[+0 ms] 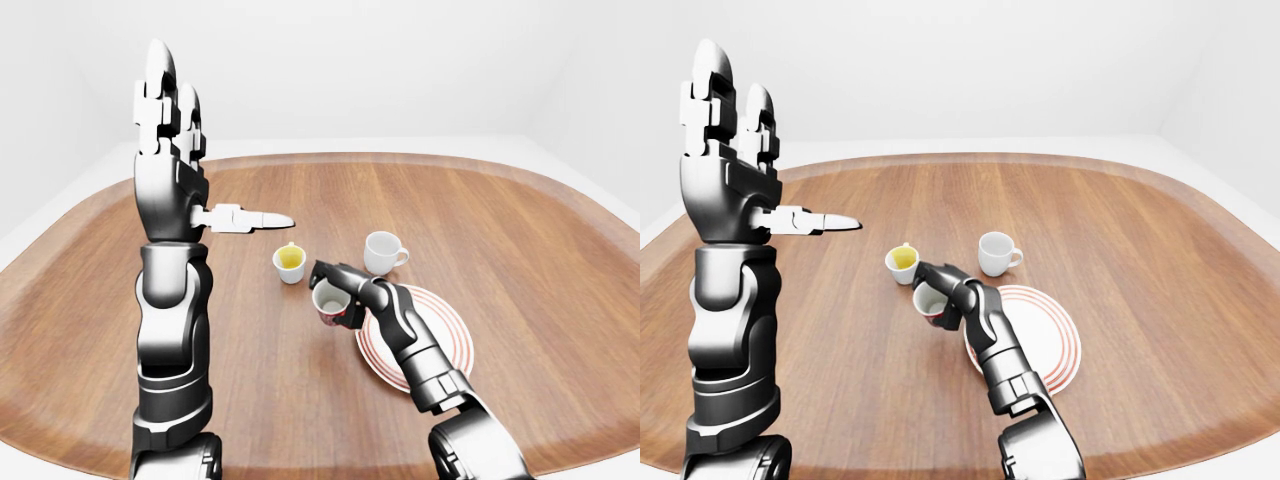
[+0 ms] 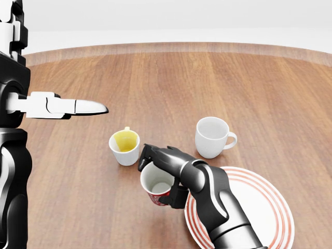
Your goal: Pick up the red mug and put it on the plate
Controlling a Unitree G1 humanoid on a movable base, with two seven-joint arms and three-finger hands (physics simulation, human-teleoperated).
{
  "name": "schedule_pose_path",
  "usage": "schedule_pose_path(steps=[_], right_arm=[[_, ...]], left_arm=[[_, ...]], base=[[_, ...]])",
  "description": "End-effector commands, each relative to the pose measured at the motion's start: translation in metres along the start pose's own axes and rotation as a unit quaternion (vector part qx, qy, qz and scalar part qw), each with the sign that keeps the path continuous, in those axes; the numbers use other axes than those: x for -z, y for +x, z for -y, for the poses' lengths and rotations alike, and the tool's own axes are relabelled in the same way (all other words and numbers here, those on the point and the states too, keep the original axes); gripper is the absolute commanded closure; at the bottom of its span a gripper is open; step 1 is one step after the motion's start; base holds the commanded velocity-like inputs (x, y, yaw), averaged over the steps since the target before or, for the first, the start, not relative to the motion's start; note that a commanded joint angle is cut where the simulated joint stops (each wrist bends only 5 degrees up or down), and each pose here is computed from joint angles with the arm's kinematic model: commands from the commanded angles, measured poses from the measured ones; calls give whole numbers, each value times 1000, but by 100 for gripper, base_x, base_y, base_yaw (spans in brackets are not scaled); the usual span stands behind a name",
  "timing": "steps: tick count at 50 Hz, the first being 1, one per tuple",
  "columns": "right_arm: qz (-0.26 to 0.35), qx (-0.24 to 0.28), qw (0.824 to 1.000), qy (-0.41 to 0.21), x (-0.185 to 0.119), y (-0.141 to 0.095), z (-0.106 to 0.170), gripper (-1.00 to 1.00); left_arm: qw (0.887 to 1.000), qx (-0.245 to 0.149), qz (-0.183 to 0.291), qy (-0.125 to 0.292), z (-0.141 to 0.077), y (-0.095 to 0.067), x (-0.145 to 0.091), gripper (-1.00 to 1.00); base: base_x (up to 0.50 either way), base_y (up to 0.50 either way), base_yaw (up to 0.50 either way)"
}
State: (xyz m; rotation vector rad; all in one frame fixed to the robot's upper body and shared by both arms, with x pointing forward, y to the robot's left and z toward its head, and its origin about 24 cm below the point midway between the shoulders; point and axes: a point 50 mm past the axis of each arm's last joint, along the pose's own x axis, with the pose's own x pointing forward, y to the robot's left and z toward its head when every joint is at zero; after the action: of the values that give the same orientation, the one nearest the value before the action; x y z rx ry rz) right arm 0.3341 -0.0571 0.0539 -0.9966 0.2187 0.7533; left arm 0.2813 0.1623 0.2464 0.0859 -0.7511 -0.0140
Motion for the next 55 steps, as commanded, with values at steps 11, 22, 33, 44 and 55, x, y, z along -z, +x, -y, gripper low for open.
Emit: schedule_pose_path(steps=[11, 22, 33, 44, 55], right_arm=[[-26, 43, 999, -12, 24, -24, 19, 100], [-47, 54, 997, 1, 44, -35, 18, 100], [-51, 73, 996, 22, 57, -46, 22, 100], [-65, 81, 993, 47, 73, -50, 19, 100], [-79, 103, 989, 75, 93, -63, 23, 100]], left_arm=[[1000, 2, 8, -1, 2, 1, -3, -100], [1000, 3, 11, -1, 4, 1, -5, -100], [1000, 5, 10, -2, 7, 0, -4, -100], [1000, 6, 14, -1, 7, 1, -6, -100], [1000, 6, 15, -1, 8, 1, -6, -100]], base=[[0, 0, 0], [0, 0, 0], [0, 0, 0], [0, 0, 0], [0, 0, 0]])
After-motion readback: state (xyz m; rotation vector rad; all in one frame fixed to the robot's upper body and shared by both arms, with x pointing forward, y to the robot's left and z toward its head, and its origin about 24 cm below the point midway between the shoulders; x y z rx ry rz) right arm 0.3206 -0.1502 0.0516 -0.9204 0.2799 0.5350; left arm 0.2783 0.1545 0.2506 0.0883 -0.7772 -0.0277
